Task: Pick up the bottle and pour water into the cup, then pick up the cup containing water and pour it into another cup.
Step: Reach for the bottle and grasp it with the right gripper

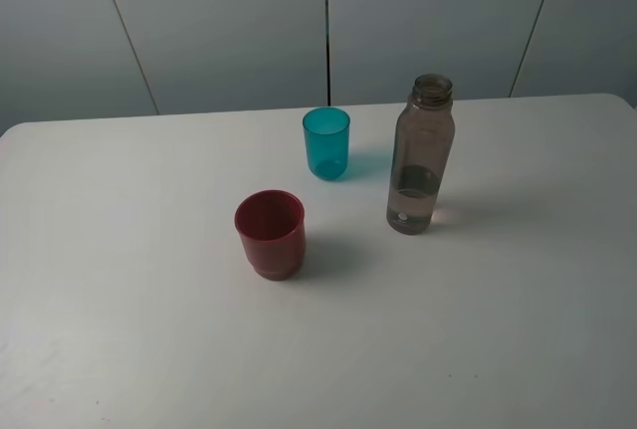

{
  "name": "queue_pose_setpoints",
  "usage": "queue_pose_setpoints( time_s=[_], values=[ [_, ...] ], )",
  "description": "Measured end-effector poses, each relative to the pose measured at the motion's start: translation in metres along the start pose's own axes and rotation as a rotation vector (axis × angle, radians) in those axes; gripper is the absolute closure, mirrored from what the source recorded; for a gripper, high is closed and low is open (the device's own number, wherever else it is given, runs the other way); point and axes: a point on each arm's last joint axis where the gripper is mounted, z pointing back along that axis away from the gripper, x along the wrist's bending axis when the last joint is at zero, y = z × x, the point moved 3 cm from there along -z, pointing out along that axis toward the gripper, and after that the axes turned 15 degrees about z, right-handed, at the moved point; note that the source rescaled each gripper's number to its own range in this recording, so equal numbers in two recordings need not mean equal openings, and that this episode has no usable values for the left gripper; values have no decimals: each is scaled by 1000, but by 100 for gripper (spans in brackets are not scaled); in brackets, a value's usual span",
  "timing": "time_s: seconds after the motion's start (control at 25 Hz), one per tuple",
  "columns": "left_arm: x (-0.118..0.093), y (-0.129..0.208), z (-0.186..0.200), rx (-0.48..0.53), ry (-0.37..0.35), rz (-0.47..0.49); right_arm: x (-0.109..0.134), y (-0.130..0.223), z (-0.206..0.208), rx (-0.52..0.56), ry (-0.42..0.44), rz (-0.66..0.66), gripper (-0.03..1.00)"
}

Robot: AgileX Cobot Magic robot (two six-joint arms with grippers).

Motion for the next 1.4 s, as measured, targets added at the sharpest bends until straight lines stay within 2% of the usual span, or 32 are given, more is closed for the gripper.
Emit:
queue_pose_setpoints(
  time_s=[1.4],
  values=[
    [0, 0, 0, 0, 0, 0, 0, 0, 0, 0, 0, 0, -3]
  ],
)
